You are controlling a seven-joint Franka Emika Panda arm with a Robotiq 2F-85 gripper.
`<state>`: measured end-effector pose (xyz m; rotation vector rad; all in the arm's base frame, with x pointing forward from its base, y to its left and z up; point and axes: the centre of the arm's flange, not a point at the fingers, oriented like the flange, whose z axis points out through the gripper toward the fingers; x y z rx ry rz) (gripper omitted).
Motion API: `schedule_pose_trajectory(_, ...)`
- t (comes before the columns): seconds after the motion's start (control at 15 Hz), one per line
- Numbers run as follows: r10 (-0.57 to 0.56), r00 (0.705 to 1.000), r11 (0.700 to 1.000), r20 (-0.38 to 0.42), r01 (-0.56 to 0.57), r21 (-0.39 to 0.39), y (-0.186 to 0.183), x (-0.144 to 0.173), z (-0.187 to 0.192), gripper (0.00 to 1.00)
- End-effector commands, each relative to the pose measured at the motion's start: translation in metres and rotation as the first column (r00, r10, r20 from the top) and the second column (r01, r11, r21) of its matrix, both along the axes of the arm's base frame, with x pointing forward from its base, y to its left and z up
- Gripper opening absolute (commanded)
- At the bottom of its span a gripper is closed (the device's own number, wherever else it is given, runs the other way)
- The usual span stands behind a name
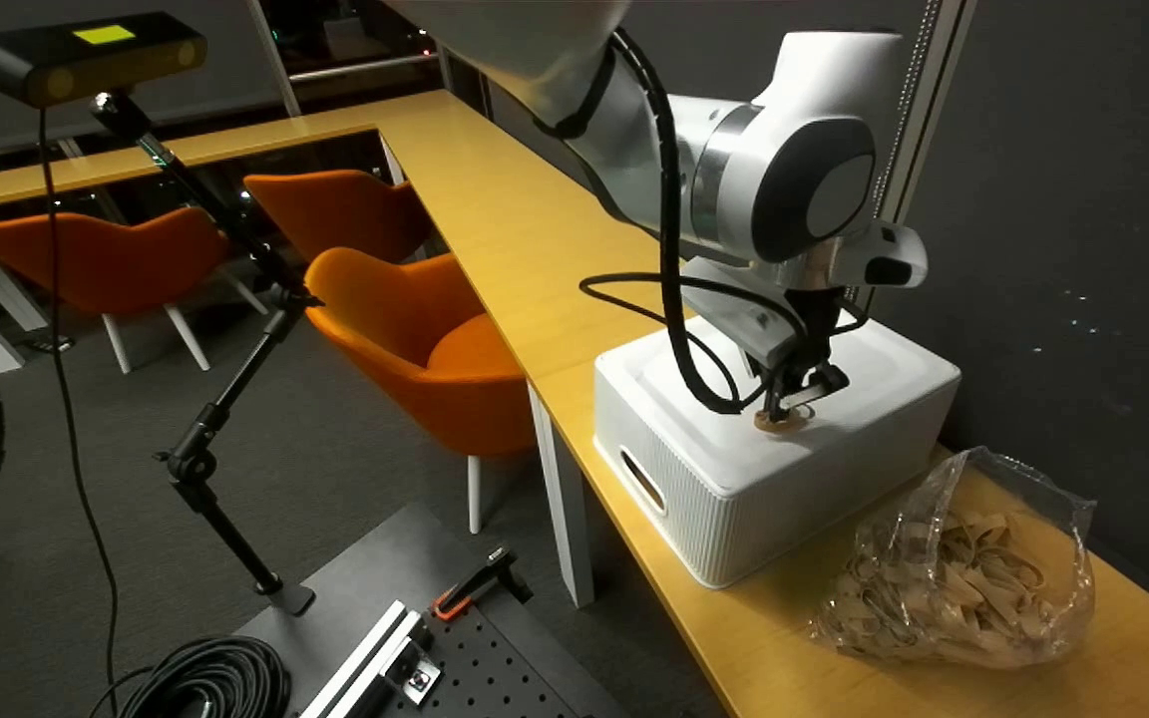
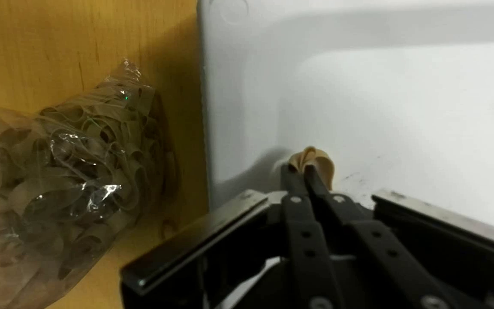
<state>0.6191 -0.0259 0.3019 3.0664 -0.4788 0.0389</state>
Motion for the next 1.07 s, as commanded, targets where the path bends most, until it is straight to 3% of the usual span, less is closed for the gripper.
schedule_pose_trajectory(0.0,0.005,1.000,1.000,0.015,-0.005,-0.011,0.002,0.011,-0.002,0.32)
schedule_pose_trajectory(0.07,0.006,1.000,1.000,0.014,-0.006,-0.010,0.002,0.012,-0.004,0.33)
schedule_pose_trajectory(0.2,0.007,1.000,1.000,0.012,-0.007,-0.010,0.003,0.013,-0.006,0.47)
schedule_pose_trajectory(0.47,0.007,1.000,1.000,0.007,-0.007,-0.009,0.004,0.015,-0.011,0.55)
schedule_pose_trajectory(0.87,0.009,1.000,1.000,-0.002,-0.009,-0.009,0.004,0.015,-0.017,0.38)
schedule_pose_trajectory(0.93,0.009,1.000,1.000,-0.002,-0.009,-0.010,0.005,0.015,-0.017,0.19)
schedule_pose_trajectory(1.0,0.009,1.000,1.000,-0.001,-0.009,-0.011,0.005,0.015,-0.016,0.09)
